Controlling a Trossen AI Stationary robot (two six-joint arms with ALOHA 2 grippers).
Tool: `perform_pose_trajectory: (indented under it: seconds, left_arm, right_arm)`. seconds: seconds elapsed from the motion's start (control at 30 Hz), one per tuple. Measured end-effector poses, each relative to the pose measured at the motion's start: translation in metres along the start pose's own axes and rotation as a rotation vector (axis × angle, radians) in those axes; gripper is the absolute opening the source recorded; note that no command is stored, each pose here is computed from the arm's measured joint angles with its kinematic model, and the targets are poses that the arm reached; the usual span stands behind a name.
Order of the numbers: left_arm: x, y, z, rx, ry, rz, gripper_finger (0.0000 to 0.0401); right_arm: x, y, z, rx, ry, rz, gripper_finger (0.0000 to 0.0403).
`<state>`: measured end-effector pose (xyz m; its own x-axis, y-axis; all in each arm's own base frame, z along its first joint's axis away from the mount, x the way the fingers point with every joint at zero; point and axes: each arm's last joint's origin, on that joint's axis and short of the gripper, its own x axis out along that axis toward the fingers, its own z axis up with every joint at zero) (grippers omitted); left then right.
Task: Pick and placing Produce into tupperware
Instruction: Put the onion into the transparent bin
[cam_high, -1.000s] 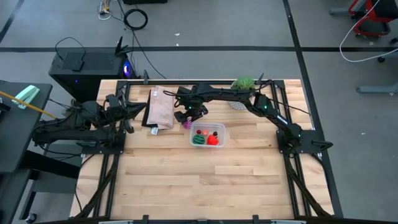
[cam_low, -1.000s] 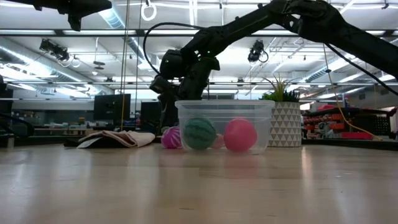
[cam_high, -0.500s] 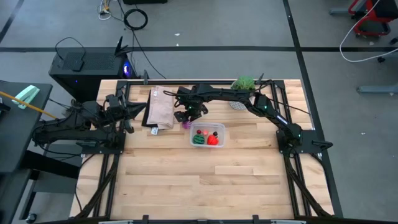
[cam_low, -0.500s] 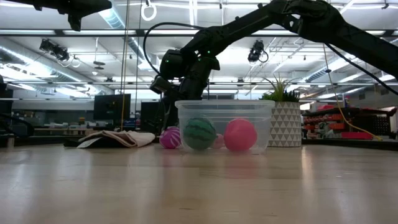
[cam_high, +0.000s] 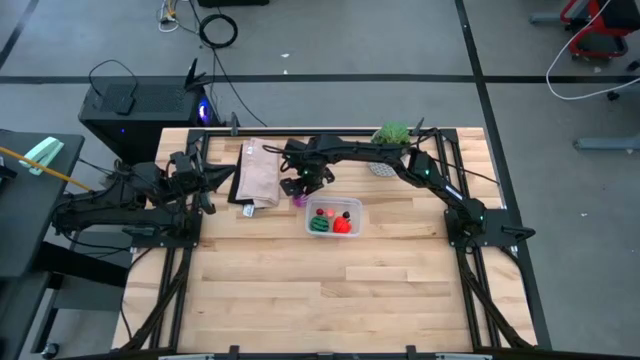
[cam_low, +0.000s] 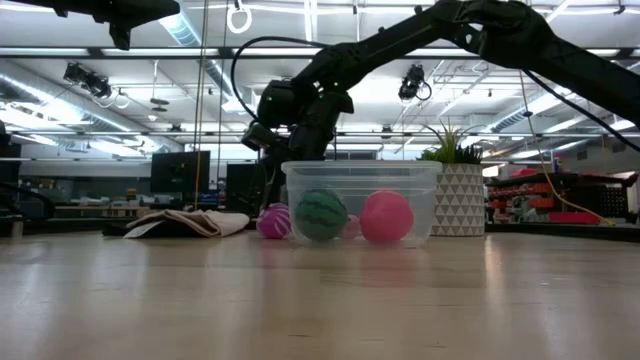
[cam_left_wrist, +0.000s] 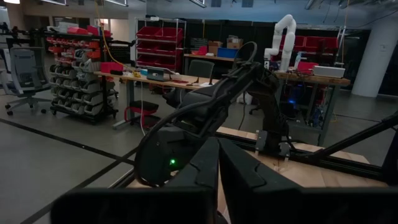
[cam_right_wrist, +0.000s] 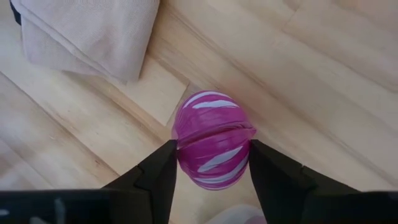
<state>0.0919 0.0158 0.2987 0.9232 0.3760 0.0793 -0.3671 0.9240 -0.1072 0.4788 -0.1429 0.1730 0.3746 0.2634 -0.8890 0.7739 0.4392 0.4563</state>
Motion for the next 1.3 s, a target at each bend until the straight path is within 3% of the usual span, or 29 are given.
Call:
perform_pose_trajectory:
  seconds: [0.5,0.77,0.97,1.07,1.3]
  left_arm:
    - [0.0,0.0,0.0,0.0,0.001,0.0,0.0025]
    - [0.0,0.0,-0.001,0.004,0.015,0.002,0.0012]
    - [0.0,0.0,-0.002,0.004,0.023,0.002,0.0019]
    - [0.0,0.0,-0.002,0.005,0.022,0.002,0.0024]
    - [0.0,0.0,-0.002,0.019,0.022,0.002,0.0017]
  right_arm:
    - [-0.008,0.0,0.009,-0.007,-0.014,0.08,0.019]
    - [-0.047,0.007,0.01,-0.039,-0.056,0.14,0.019]
    - [-0.094,0.021,-0.013,-0.093,-0.043,0.186,0.019]
    - [-0.118,0.025,-0.037,-0.142,-0.01,0.138,0.019]
    - [-0.156,0.022,-0.089,-0.166,0.023,-0.138,0.019]
